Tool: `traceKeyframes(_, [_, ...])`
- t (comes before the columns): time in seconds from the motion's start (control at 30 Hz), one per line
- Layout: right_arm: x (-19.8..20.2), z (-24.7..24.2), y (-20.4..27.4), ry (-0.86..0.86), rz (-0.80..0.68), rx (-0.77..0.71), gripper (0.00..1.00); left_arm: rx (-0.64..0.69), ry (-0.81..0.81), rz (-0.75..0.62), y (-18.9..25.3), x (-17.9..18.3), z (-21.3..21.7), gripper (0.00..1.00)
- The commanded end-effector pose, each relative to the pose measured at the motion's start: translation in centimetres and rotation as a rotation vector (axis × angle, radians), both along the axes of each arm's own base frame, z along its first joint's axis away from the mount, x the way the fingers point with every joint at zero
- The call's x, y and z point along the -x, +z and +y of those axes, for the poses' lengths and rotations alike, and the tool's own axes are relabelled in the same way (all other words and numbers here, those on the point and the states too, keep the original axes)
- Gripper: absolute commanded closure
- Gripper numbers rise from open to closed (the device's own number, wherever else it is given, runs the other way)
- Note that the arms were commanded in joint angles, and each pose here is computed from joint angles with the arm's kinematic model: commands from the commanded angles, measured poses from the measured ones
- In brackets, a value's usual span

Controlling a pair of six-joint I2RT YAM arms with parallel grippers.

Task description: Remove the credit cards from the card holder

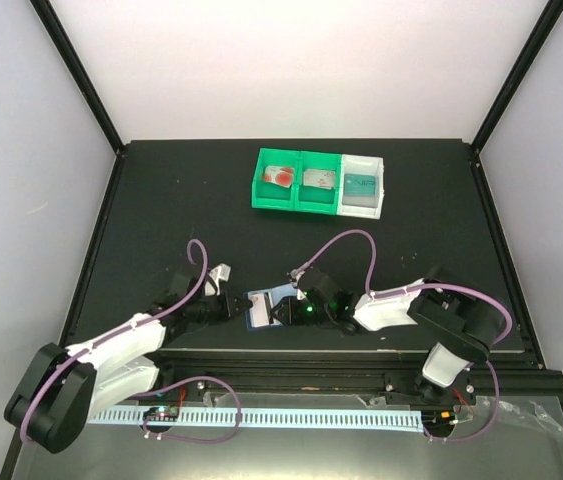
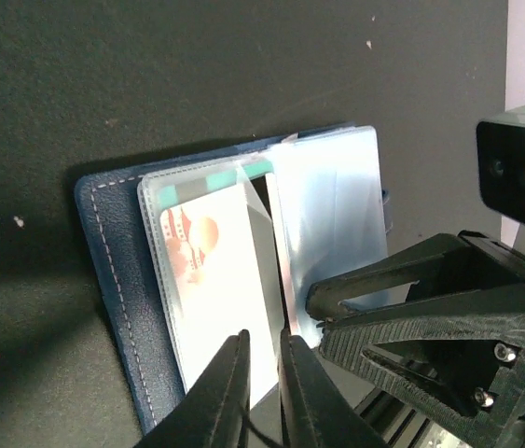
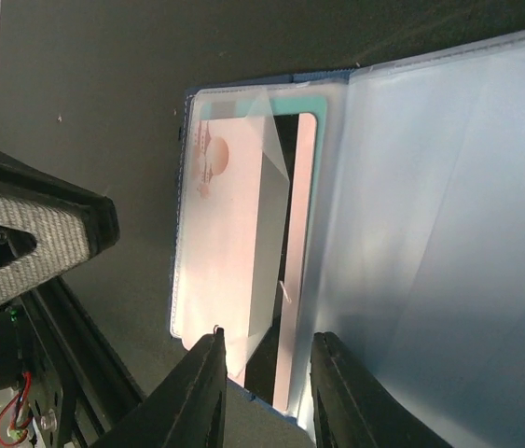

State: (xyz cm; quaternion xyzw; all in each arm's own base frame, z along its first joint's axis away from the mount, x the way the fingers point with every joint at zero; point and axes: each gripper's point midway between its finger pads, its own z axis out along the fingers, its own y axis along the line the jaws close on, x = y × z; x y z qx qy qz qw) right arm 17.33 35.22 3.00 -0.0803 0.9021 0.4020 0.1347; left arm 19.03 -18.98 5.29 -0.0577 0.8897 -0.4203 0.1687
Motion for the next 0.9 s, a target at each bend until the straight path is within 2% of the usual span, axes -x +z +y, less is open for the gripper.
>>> traceKeyframes(0.0, [0.3,0.1,0.7,0.023,-0.009,-0.028,0.73,0.051,-0.064,-0.012,1.1,-0.2,-1.4,0.90])
traceKeyframes(0.3, [0.7,-0.1,-0.2,0.034,0.015,0.019,0.73,0.014,-0.066,0.085,-1.9,1.1,-0.9,0.98])
traceKeyframes(0.5, [0.8,-0.1,-0.7,0.037,0.024,0.025,0.73,-0.032,-0.045,0.134,-3.9,2.1,0.1,0.98])
traceKeyframes(0.87, [1.4,-0.3,-1.8,0.075,0.034,0.060,0.73,-0.059,-0.044,0.155,-4.8,2.4,0.4,0.98])
